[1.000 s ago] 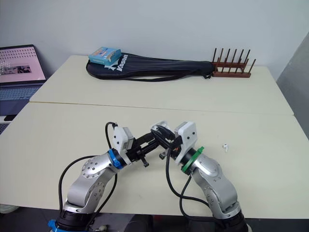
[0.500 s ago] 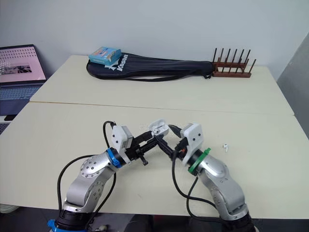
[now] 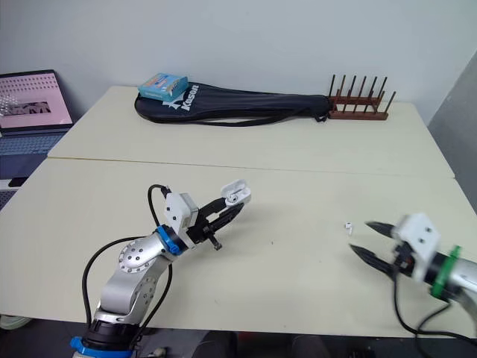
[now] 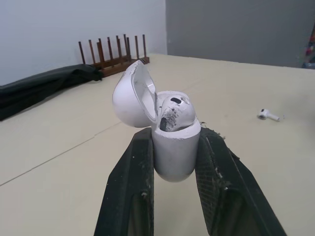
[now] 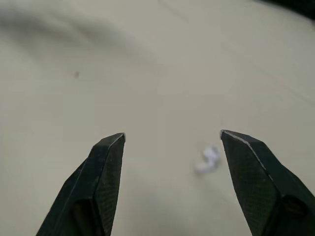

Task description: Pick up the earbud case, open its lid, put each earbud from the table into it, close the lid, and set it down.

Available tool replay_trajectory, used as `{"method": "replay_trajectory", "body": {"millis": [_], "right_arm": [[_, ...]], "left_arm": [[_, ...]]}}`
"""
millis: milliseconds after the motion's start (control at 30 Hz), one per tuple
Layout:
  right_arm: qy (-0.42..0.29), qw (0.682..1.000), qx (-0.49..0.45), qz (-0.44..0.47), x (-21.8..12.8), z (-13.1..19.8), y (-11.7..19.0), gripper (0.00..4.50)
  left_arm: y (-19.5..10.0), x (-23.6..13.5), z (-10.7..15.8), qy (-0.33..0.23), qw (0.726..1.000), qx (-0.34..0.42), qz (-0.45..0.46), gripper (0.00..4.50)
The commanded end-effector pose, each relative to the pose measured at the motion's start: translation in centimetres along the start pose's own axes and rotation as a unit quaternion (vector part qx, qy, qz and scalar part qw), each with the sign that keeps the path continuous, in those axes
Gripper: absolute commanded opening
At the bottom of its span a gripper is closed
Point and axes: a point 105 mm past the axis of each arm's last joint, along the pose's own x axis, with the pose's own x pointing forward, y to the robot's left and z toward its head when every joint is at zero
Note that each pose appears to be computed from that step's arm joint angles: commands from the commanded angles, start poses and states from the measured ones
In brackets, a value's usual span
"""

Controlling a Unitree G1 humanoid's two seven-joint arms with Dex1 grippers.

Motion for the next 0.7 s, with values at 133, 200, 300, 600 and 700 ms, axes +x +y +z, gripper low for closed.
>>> {"method": "replay_trajectory", "body": {"millis": [133,200,300,600,700], "right_arm": [[0.066,0.997,-0.023,-0.035,-4.7,-2.7,-1.8,3.21],[0.076,0.996,-0.024,-0.050,-5.5,-3.5,-2.3,3.21],[0.068,0.994,-0.025,-0.084,-6.0,-3.9,-3.4,3.57],[0.018,0.997,-0.017,-0.075,-3.2,-2.1,-3.1,4.50],[-0.012,0.998,-0.016,-0.054,-1.0,-0.7,-1.8,4.50]], "left_arm": [[1.0,-0.2,0.9,-0.019,0.999,0.028,0.013,0.77],[1.1,-0.3,0.9,-0.019,0.999,0.028,0.014,0.77],[1.1,-0.4,0.8,-0.017,0.999,0.028,0.015,0.77],[1.0,-0.6,0.6,-0.012,0.999,0.025,0.018,0.77],[0.9,-0.6,0.5,-0.010,1.000,0.023,0.017,0.77]]}}
